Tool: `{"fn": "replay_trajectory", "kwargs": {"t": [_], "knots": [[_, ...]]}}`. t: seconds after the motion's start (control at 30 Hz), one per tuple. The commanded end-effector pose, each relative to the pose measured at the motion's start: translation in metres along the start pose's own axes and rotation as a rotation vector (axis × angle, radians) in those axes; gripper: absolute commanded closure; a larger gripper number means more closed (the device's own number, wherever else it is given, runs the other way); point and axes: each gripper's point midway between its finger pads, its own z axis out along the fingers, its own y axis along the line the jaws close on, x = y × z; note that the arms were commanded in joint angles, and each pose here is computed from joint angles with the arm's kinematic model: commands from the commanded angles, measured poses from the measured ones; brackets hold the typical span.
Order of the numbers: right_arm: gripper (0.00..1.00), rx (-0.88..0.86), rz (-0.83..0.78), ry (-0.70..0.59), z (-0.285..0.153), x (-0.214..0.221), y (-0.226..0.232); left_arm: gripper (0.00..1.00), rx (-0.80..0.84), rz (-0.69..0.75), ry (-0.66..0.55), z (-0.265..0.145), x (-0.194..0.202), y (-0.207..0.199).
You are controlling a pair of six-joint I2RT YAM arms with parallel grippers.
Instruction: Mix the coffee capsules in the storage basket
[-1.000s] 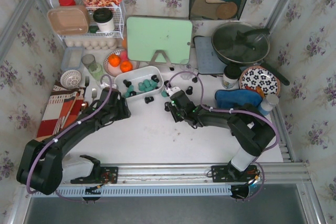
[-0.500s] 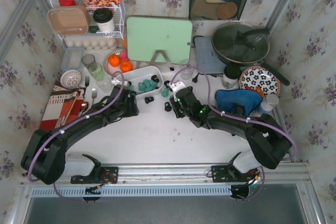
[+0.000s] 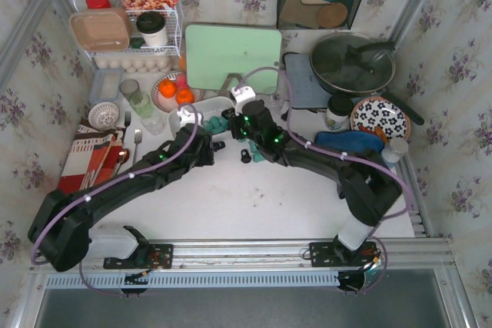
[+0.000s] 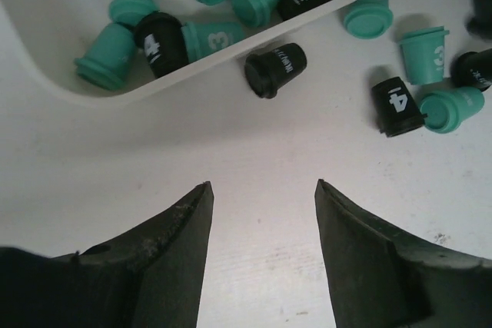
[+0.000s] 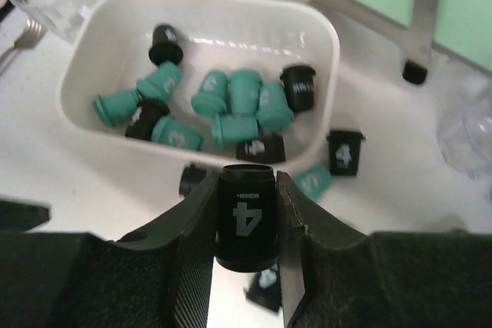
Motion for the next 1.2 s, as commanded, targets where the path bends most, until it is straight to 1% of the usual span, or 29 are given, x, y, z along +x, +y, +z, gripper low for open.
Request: {"fn": "replay_trajectory", "kwargs": {"t": [0.0, 0.13, 0.3, 0.37, 0.43, 0.5, 0.57, 0.67, 0.77, 0.83, 0.9, 0.93, 1.0, 1.03, 1.1, 1.17], "knots": [[0.78, -0.042, -0.021, -0.078, 0.033, -0.030, 0.014, 0.41, -0.048, -0.005, -0.116, -0.021, -0.015, 0.015], [0.77, -0.040, -0.036, -0.053, 0.066, -0.022, 0.015, 0.41, -0.065, -0.041, -0.193, -0.044, -0.016, 0.032], [0.67, -0.024, -0.034, 0.014, 0.103, 0.004, 0.009, 0.41, -0.057, -0.058, -0.237, -0.053, -0.015, 0.039], [0.62, -0.011, -0.028, 0.053, 0.115, 0.019, 0.005, 0.41, -0.070, -0.050, -0.227, -0.051, -0.013, 0.040], [0.54, -0.003, -0.016, 0.082, 0.121, 0.029, 0.003, 0.40, -0.075, -0.039, -0.215, -0.045, -0.013, 0.039], [0.47, 0.007, -0.002, 0.100, 0.124, 0.035, -0.001, 0.40, -0.065, -0.022, -0.203, -0.037, -0.012, 0.033], [0.42, 0.010, 0.007, 0.111, 0.123, 0.037, -0.001, 0.40, -0.048, -0.008, -0.196, -0.028, -0.014, 0.026], [0.36, 0.018, 0.006, 0.107, 0.114, 0.030, -0.005, 0.41, -0.034, 0.010, -0.179, -0.011, -0.018, 0.014], [0.35, 0.034, -0.002, 0.083, 0.095, 0.014, -0.009, 0.41, -0.034, 0.036, -0.150, 0.009, -0.018, 0.004], [0.35, 0.060, -0.009, 0.079, 0.079, 0.010, -0.015, 0.41, -0.024, 0.048, -0.146, 0.019, -0.023, -0.005], [0.34, 0.091, -0.017, 0.072, 0.056, 0.008, -0.025, 0.41, -0.028, 0.080, -0.109, 0.038, -0.017, -0.013], [0.34, 0.100, -0.018, 0.046, 0.044, -0.003, -0.027, 0.41, -0.029, 0.096, -0.102, 0.045, -0.017, -0.017], [0.33, 0.143, -0.022, 0.041, 0.018, 0.002, -0.040, 0.41, -0.043, 0.135, -0.093, 0.058, -0.018, -0.024], [0.33, 0.157, -0.009, 0.011, 0.001, -0.007, -0.043, 0.41, -0.060, 0.159, -0.085, 0.064, -0.017, -0.026], [0.33, 0.164, 0.004, 0.000, -0.022, -0.002, -0.048, 0.41, -0.108, 0.194, -0.072, 0.076, -0.015, -0.027], [0.32, 0.166, 0.032, -0.027, -0.046, 0.001, -0.052, 0.41, -0.172, 0.199, -0.057, 0.085, -0.014, -0.022]]}}
